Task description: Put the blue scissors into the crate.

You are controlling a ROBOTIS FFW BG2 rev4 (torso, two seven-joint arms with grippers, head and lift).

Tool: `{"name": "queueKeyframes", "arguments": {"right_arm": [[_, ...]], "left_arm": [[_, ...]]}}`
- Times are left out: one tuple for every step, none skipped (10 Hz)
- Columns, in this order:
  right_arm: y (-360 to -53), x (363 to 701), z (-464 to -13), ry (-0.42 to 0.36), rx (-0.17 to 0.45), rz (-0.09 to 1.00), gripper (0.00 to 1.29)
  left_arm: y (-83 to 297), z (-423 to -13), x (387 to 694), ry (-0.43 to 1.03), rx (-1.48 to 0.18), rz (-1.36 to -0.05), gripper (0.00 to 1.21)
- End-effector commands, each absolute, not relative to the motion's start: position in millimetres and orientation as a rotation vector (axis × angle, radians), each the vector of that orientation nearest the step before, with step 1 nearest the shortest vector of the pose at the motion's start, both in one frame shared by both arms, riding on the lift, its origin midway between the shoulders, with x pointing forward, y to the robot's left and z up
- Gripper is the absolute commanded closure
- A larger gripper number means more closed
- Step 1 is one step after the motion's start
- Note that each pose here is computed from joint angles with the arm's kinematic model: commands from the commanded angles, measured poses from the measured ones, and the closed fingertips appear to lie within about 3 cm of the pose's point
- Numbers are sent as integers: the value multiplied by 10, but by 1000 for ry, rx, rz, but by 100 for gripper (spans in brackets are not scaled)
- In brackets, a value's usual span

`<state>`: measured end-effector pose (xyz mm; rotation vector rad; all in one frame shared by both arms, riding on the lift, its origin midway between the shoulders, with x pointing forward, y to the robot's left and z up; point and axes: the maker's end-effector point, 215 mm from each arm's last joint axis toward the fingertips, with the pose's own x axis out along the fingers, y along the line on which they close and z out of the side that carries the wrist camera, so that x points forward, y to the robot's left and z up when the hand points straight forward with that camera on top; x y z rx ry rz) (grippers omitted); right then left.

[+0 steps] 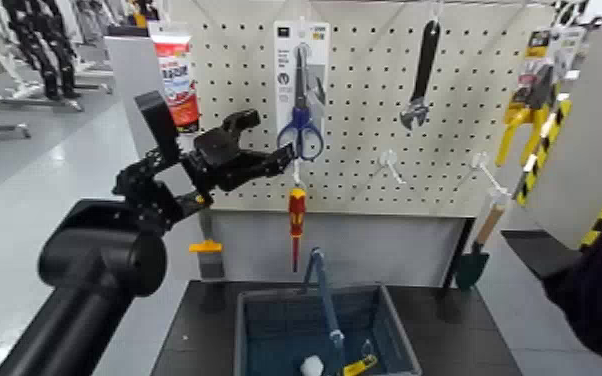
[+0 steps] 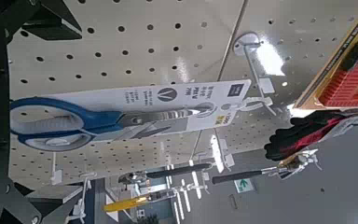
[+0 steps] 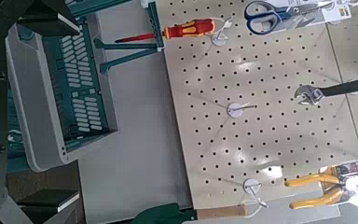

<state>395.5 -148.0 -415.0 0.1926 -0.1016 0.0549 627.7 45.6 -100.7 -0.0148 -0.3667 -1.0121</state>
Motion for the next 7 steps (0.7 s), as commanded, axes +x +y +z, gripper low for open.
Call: {"name": "queueKeyframes", "arguments": {"right_arm": [[-1472, 3959, -4138, -105, 193, 57, 8], [-1466, 3962, -4140, -104, 195, 58, 8], [-1458, 3966, -4135, -106, 194, 61, 8], [-1453, 3965, -4135, -105, 196, 62, 8], [-1453, 3965, -4135, -105, 196, 62, 8], [-1456, 3963, -4139, -105, 197, 61, 8], [-1457, 3962, -4135, -107, 197, 61, 8]], "left_arm": [[347, -802, 6356, -391, 23, -1046, 14], [314, -748, 6373, -399, 39, -1056, 14], [295, -668, 6391, -409, 49, -1063, 14], [258, -591, 6392, -420, 66, -1076, 14], [222, -547, 6380, -425, 75, -1091, 17], [193, -502, 6368, -428, 85, -1109, 36], [173, -507, 6372, -415, 84, -1116, 79]]}}
